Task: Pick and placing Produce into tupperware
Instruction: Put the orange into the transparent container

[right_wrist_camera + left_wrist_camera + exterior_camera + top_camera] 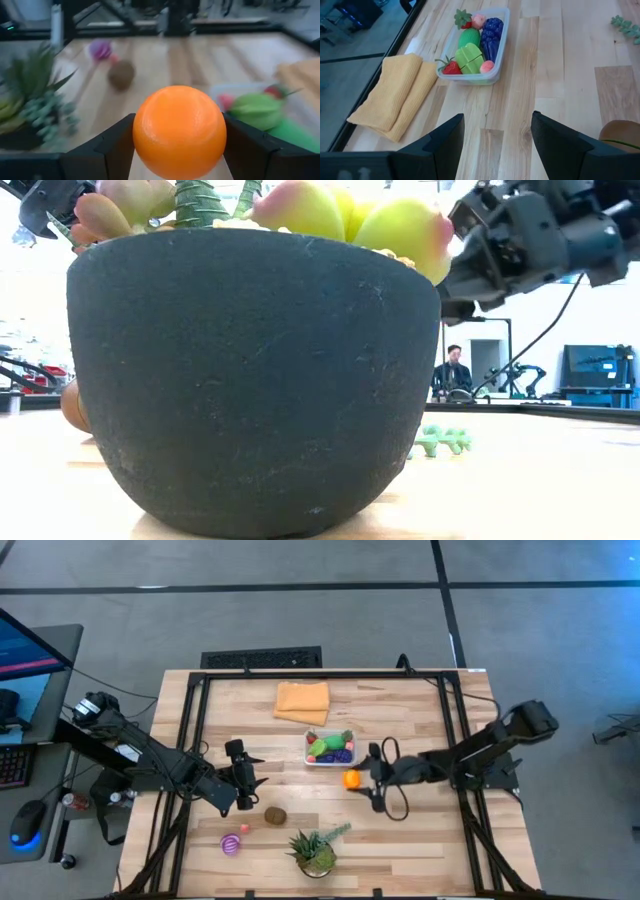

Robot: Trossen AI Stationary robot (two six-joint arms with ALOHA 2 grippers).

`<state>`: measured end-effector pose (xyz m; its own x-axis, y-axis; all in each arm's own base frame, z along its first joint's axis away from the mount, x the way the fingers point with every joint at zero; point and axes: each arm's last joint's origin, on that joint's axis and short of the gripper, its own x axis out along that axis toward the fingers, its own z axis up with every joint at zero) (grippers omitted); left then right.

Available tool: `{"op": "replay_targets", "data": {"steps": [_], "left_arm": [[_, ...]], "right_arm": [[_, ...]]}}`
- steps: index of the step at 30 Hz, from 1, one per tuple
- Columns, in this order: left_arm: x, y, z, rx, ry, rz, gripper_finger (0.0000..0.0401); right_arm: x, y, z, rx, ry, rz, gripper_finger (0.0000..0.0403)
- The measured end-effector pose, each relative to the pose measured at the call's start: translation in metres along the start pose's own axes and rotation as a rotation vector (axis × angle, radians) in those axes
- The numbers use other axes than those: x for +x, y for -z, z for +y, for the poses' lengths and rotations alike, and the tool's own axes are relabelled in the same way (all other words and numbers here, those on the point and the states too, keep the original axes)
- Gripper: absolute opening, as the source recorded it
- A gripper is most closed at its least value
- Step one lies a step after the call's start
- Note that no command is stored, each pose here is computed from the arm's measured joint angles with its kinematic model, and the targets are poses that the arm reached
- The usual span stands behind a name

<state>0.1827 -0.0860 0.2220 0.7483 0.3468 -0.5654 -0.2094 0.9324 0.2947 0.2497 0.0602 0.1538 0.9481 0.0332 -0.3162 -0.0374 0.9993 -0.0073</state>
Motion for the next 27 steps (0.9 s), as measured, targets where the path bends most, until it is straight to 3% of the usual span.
{"op": "replay_targets", "data": {"steps": [7,15,27], "left_arm": [[0.000,0.000,0.000,0.008,0.000,0.000,0.0220],[0.000,0.000,0.001,0.018,-0.021,-0.007,0.0220],[0.000,0.000,0.001,0.028,-0.046,-0.015,0.0220]], "right_arm": [[-0.006,-0.015,-0.032,-0.050,0.112,-0.048,0.0246],[-0.005,-0.014,-0.057,-0.026,0.206,-0.039,0.0246],[0.000,-0.012,-0.062,-0.008,0.224,-0.056,0.0246]]}}
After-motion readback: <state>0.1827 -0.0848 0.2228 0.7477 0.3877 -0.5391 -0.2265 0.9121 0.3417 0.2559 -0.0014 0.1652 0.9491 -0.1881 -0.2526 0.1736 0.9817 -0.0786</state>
